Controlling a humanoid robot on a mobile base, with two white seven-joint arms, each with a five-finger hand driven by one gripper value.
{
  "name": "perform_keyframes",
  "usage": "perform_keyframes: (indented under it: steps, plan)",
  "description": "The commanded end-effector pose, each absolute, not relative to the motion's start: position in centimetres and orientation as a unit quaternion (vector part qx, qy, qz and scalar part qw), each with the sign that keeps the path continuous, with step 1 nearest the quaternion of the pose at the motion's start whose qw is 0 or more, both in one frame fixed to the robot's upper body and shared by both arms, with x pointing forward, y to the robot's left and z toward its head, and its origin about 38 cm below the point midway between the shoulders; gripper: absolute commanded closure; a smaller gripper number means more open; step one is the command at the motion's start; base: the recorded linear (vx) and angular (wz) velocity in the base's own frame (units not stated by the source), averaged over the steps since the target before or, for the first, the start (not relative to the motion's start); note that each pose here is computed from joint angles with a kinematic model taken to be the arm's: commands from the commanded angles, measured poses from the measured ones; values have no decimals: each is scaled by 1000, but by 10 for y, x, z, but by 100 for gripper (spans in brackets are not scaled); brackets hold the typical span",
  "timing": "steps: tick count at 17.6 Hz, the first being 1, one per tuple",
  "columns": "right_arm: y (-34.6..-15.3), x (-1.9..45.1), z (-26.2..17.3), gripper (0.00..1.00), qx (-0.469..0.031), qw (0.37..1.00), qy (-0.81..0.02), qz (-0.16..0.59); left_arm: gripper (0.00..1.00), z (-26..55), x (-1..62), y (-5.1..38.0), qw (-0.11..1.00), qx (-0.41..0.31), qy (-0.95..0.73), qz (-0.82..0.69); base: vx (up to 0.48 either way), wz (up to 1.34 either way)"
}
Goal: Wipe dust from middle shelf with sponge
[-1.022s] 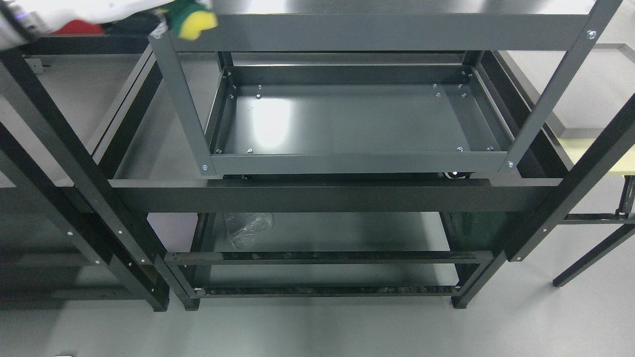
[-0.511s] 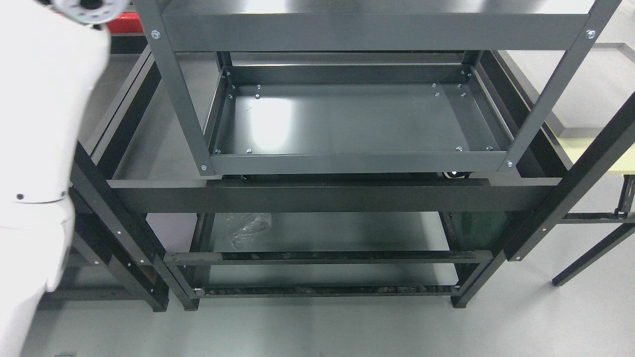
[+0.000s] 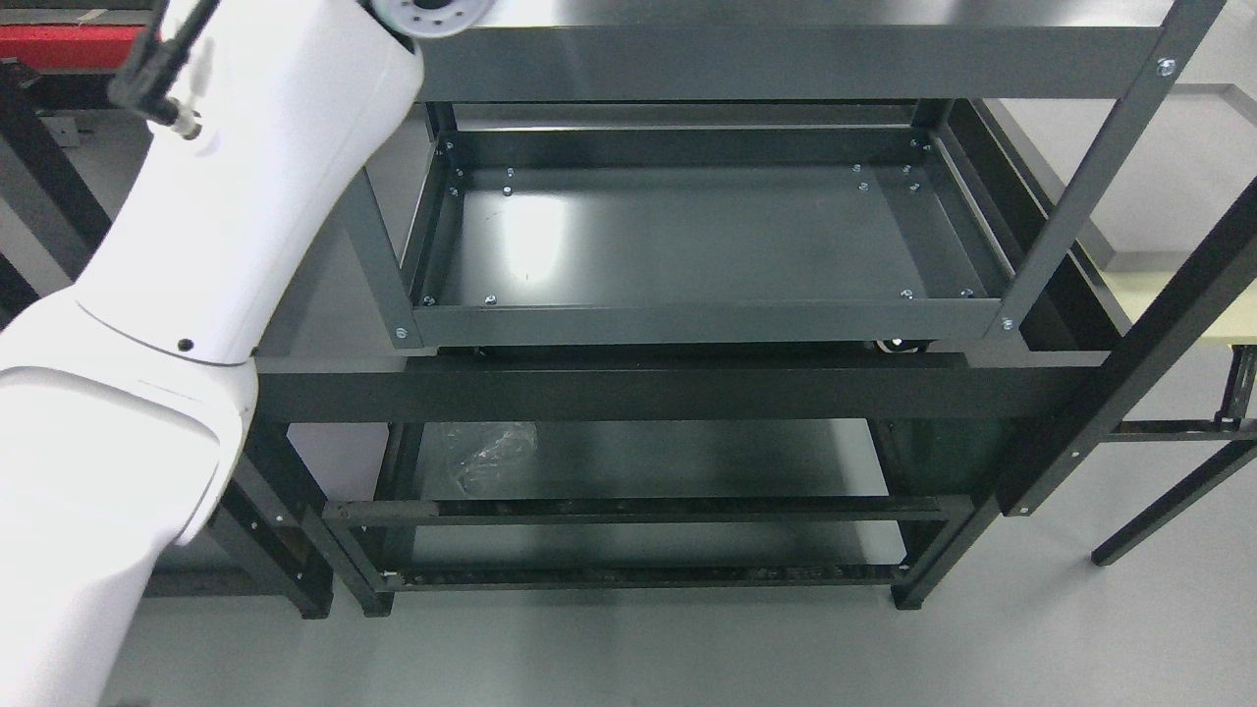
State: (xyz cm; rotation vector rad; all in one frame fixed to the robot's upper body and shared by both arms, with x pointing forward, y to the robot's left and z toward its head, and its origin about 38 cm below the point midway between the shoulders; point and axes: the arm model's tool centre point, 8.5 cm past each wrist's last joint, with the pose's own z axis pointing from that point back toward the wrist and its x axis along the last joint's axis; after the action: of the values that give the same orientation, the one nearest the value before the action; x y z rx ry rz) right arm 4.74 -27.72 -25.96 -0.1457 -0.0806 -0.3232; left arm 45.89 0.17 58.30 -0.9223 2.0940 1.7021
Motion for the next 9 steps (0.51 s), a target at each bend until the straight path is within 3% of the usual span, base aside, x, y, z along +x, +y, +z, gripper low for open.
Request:
perform_keyframes:
  steps: [1,9]
  plan:
    - [-287,46,-259,0,-76,984,-14,-161,99,474,465,-80,172,-256,628,714,0,0]
    - [-287,46,-259,0,-76,984,-14,-161,99,492,479,-68,147,-285,625,712,0,0]
